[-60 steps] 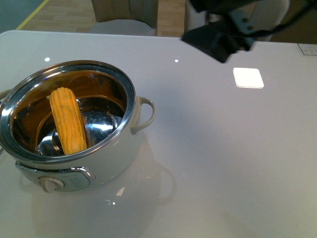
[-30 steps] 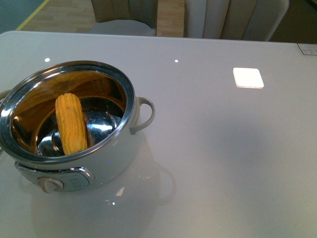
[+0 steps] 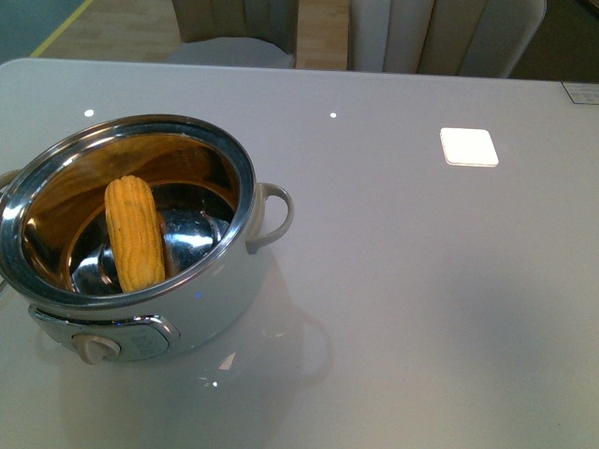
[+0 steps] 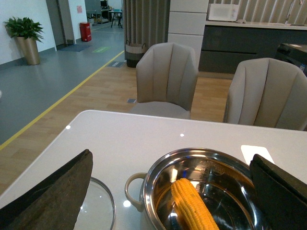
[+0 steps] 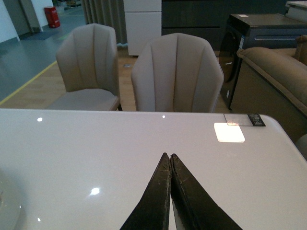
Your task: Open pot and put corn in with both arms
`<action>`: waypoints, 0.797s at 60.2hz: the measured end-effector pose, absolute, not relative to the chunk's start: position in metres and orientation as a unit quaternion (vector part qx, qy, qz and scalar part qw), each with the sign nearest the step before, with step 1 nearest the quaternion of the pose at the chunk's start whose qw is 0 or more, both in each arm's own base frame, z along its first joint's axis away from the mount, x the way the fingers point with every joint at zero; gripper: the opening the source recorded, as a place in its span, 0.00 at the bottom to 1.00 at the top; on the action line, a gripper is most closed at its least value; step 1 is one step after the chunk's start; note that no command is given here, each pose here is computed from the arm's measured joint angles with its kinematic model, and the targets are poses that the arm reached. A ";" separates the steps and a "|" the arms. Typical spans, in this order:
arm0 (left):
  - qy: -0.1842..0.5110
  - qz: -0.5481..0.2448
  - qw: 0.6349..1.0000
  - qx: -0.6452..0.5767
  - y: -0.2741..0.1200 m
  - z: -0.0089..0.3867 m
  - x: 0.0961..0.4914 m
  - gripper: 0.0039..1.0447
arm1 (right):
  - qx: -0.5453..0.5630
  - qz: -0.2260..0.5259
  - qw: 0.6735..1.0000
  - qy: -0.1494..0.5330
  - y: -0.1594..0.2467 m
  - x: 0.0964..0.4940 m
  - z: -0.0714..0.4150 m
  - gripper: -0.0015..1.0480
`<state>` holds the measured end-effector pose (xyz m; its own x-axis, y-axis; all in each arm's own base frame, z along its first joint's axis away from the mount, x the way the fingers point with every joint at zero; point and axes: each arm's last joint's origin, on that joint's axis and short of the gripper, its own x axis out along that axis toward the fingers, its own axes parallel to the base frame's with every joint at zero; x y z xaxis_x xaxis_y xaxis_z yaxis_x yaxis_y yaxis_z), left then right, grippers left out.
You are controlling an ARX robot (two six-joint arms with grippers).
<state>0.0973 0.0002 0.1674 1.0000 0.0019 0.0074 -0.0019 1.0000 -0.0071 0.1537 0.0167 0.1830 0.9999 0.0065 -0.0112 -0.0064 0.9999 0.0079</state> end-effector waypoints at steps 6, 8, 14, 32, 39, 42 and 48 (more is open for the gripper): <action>-0.004 0.001 1.000 -0.004 0.000 0.167 0.097 0.94 | 0.004 0.002 1.000 0.006 0.013 0.147 0.180 0.02; -0.004 0.001 1.000 -0.004 0.000 0.167 0.097 0.94 | 0.004 0.001 1.000 0.005 0.012 0.145 0.179 0.02; -0.004 0.001 1.000 -0.004 0.000 0.167 0.097 0.94 | 0.003 0.011 1.000 0.005 0.004 0.140 0.177 0.02; -0.004 0.001 1.000 -0.004 0.000 0.167 0.097 0.94 | 0.003 0.000 1.000 -0.005 0.000 0.128 0.171 0.02; -0.004 0.001 1.000 -0.004 0.000 0.167 0.097 0.94 | 0.003 0.000 1.000 -0.008 0.000 0.124 0.172 0.02; -0.004 0.001 1.000 -0.004 0.000 0.167 0.097 0.94 | 0.003 0.000 1.000 -0.008 0.000 0.123 0.172 0.02; -0.004 0.001 1.000 -0.004 0.000 0.167 0.097 0.94 | 0.003 0.000 1.000 -0.008 0.000 0.119 0.172 0.02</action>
